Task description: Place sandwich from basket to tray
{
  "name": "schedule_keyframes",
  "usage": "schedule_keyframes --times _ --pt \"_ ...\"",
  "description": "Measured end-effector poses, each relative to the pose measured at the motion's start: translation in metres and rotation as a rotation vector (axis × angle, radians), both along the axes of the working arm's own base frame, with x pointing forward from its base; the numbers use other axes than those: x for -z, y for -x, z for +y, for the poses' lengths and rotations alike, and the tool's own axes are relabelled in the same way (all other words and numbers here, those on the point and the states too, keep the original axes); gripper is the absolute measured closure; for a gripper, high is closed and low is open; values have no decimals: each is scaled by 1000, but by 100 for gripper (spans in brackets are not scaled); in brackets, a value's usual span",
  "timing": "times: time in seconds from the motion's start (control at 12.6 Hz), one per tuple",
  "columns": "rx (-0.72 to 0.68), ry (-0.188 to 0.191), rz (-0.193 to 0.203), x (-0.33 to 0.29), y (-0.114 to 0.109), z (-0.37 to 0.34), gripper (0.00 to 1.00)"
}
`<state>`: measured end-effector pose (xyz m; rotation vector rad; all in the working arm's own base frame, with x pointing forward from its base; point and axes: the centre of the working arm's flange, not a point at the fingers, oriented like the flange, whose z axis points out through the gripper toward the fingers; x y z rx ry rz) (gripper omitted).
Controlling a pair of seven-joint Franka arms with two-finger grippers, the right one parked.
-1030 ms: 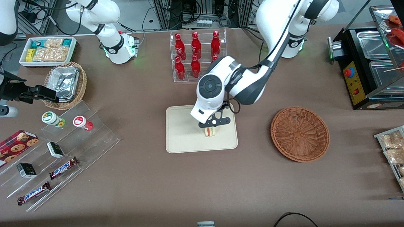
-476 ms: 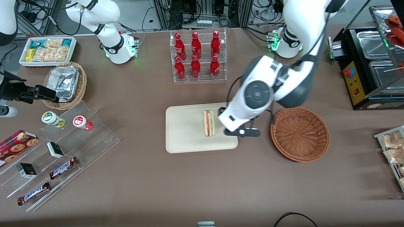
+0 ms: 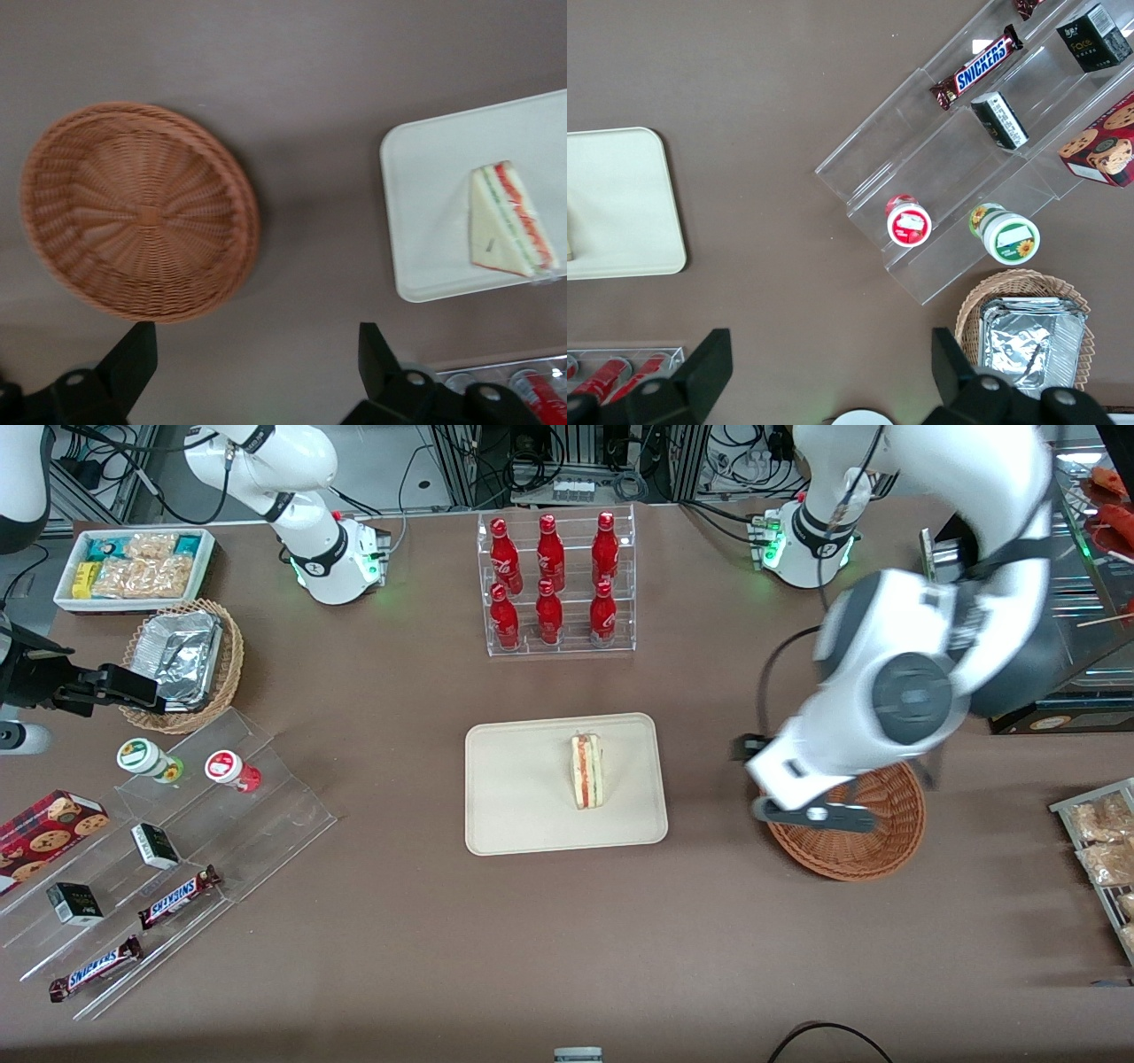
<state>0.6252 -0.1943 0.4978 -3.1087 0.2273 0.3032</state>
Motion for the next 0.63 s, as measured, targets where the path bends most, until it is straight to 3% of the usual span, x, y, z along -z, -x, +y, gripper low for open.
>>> schedule_keyframes --times 0.32,0.63 --pt "-87 -10 35 -12 7 84 0" --pt "-111 -37 41 -16 22 106 0"
